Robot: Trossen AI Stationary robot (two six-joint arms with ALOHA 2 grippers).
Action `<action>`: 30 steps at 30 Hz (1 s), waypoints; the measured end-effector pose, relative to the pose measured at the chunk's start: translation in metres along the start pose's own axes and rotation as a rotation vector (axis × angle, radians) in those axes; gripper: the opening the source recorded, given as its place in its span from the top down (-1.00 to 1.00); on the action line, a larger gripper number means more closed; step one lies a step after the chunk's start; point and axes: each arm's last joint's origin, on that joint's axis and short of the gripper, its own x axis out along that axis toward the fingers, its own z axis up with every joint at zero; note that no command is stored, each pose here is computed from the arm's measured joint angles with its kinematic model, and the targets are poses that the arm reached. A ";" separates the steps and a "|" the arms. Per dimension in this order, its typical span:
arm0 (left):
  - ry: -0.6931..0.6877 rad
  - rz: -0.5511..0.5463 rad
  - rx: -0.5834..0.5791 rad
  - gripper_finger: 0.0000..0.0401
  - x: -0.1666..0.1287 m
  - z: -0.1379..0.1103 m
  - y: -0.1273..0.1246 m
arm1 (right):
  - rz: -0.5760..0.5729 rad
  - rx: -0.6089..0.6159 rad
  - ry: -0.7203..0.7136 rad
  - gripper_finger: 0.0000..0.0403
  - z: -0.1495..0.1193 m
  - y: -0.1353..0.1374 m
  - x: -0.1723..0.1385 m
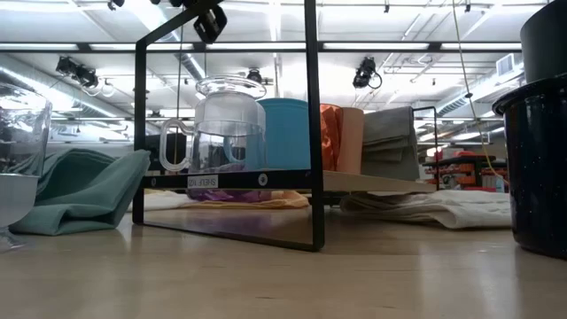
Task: Stack small to large cups/mugs on shelf
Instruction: Put the transparent mug on the shelf
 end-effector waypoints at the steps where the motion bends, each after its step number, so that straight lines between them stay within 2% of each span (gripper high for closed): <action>1: 0.037 -0.001 -0.002 1.00 0.003 -0.005 -0.001 | 0.000 -0.001 0.000 0.56 0.000 0.000 0.000; 6: 0.111 -0.006 0.009 1.00 0.023 -0.016 -0.007 | -0.001 0.004 -0.002 0.56 0.001 0.000 0.001; 11: 0.193 0.077 0.002 1.00 0.042 -0.031 -0.005 | 0.003 0.012 -0.007 0.56 0.003 0.000 0.002; 16: 0.258 0.135 -0.024 1.00 0.048 -0.041 0.000 | 0.016 0.018 -0.010 0.56 0.004 0.002 0.002; 25: 0.386 0.140 -0.030 1.00 0.053 -0.056 -0.005 | 0.030 0.015 -0.015 0.56 0.004 0.003 0.002; 30: 0.385 0.133 -0.021 1.00 0.055 -0.057 -0.008 | 0.029 0.014 -0.015 0.56 0.004 0.003 0.002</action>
